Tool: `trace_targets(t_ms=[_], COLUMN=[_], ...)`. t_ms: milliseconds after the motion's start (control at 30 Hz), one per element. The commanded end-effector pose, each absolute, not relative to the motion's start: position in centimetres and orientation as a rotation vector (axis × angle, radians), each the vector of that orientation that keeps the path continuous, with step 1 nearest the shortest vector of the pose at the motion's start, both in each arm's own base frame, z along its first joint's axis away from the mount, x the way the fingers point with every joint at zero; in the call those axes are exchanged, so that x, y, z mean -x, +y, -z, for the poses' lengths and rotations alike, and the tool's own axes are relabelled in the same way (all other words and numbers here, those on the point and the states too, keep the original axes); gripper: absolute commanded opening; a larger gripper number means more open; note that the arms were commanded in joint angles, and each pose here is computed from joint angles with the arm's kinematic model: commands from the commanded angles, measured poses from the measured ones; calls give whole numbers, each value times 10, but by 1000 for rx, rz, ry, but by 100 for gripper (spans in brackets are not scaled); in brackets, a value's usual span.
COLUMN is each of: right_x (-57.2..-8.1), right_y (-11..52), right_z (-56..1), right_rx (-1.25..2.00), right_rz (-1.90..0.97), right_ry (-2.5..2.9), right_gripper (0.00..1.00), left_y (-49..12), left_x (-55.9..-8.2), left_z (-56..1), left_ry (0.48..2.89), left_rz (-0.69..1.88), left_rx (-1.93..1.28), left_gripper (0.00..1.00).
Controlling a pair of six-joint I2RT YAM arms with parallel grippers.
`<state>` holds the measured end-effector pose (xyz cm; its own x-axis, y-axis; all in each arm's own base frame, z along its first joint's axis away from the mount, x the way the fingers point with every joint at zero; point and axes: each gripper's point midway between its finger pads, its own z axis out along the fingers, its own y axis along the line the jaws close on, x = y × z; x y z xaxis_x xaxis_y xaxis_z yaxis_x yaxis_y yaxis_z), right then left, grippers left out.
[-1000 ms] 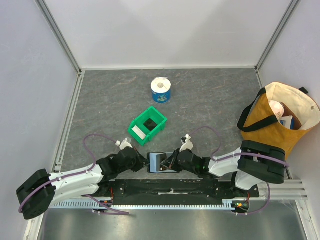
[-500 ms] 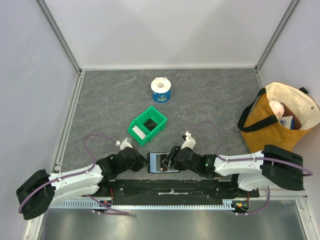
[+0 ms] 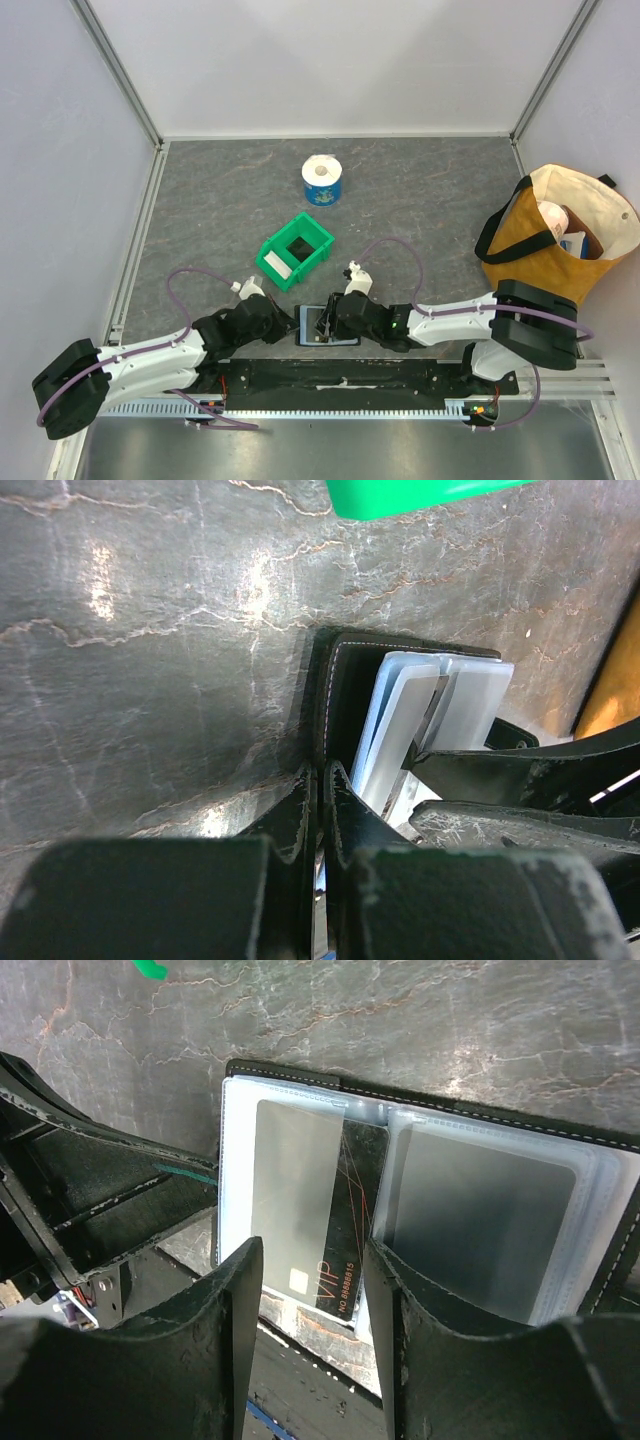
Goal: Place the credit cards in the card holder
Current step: Insert the credit card into the card holder.
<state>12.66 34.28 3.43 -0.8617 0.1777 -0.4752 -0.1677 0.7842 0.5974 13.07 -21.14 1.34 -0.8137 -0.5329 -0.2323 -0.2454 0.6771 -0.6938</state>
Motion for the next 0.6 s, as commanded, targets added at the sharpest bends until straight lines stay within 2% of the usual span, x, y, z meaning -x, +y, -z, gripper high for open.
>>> trace_targets(t_ms=[0,267,467,567], right_x=[-126,-128,-129,-129], right_y=[348,368,374,377], right_z=[-30,-42,-53,-59], right_rx=[76,118,130,134], right_rz=[-866,-942,-1001,-1039], right_ry=[2458,2417,2374,2350], right_gripper=[52,50,39,38], left_y=[-183,-183,-184,-185], left_x=[-121,-121,-121,-122], left_z=[17,17,17,16], left_ry=[2544,2547,2549,2551], left_rz=[730,728,722,720], left_rx=[572,570,570,566], left_gripper=[2,2,2,2])
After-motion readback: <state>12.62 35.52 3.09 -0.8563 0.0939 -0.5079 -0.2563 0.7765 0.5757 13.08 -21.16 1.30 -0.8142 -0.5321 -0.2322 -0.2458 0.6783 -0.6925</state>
